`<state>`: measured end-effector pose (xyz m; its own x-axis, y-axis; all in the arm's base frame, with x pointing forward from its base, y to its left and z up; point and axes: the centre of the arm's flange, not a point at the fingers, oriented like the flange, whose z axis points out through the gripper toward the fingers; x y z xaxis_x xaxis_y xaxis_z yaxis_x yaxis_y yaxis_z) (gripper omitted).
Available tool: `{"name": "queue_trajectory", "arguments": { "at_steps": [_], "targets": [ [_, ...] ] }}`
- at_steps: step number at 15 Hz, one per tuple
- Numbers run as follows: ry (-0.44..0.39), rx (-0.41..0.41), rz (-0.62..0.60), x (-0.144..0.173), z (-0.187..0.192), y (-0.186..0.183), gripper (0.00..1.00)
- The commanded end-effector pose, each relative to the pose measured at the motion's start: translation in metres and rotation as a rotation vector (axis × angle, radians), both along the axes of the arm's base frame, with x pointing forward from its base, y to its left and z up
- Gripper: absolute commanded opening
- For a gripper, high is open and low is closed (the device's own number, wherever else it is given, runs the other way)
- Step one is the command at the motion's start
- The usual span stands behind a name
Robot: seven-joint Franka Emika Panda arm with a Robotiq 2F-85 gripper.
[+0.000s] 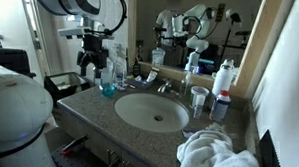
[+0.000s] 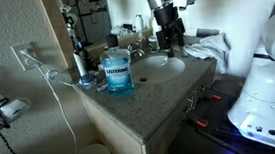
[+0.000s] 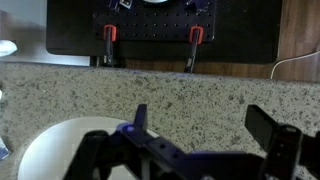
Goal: Move the small white bottle to the left of the sink
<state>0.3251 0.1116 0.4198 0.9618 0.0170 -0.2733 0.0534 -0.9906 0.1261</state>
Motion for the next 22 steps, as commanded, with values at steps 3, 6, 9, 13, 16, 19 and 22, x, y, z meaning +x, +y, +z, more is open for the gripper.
{"name": "queue_trajectory", "arguments": {
  "at_steps": [3, 6, 9, 13, 16, 19, 22],
  "targets": [
    [-0.039, -0.016, -0.163, 0.029, -0.006, -0.021, 1.00],
    [-0.070, 0.047, -0.310, 0.062, -0.003, -0.062, 1.00],
    [-0.132, 0.079, -0.465, 0.096, 0.000, -0.116, 1.00],
    [-0.282, 0.080, -0.662, 0.140, 0.003, -0.186, 1.00],
    [-0.413, 0.051, -0.793, 0.169, 0.005, -0.220, 1.00],
    [-0.497, 0.008, -0.901, 0.190, 0.004, -0.250, 1.00],
    [-0.544, -0.055, -1.007, 0.200, 0.001, -0.284, 1.00]
  ]
}}
